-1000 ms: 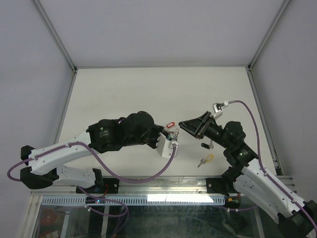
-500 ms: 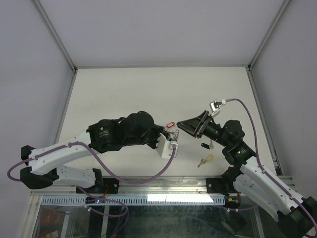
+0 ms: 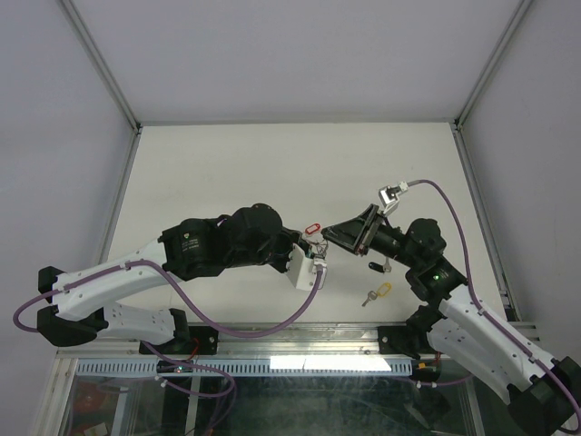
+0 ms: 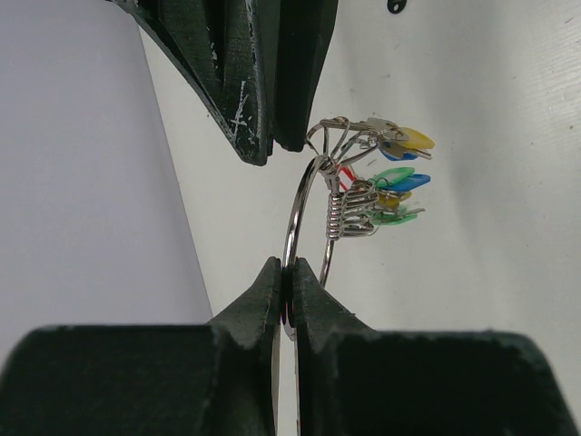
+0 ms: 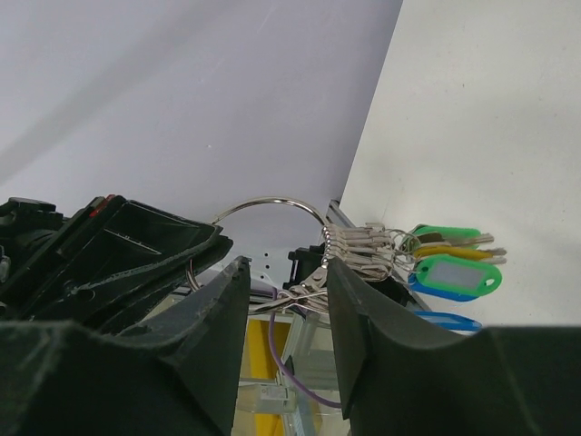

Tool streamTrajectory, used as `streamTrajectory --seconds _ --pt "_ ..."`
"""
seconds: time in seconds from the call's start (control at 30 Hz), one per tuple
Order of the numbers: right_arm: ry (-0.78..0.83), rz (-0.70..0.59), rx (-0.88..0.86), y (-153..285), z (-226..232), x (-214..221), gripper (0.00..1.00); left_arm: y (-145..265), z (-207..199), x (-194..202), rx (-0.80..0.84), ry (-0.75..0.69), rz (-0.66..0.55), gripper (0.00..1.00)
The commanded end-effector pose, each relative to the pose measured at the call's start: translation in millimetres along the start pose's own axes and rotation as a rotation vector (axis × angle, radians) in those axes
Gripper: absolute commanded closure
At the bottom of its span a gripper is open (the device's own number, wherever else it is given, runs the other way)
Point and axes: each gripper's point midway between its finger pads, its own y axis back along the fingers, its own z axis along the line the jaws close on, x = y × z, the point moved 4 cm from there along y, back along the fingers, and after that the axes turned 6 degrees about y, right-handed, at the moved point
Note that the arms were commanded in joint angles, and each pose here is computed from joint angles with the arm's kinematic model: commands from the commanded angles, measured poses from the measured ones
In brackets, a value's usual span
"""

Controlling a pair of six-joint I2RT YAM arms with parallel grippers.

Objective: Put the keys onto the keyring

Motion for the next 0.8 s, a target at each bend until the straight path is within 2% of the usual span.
streamTrajectory --seconds 0.0,0.2,0.27,0.53,0.6,0.77 --pt "0.035 -0.006 -0.071 4 17 -3 0.58 17 26 -23 -0.112 -0.015 -0.099 1.00" --pt "0.017 0.004 -0.015 7 10 0 0.56 19 28 -25 -0.115 -0.014 -0.106 1.00" --pt "0.036 -0.024 0.001 6 7 -4 0.50 19 28 -25 -0.116 -0.013 -0.108 1.00" --pt "0.035 -0.020 -0.001 5 7 -4 0.48 20 29 -26 -0.117 -0.013 -0.113 1.00" --pt "0.035 -0.020 -0.007 5 8 -4 0.49 19 28 -26 -0.116 -0.015 -0.111 1.00" --pt "0.037 -0.032 -0.046 9 17 -5 0.59 19 28 -25 -0.115 -0.014 -0.105 1.00"
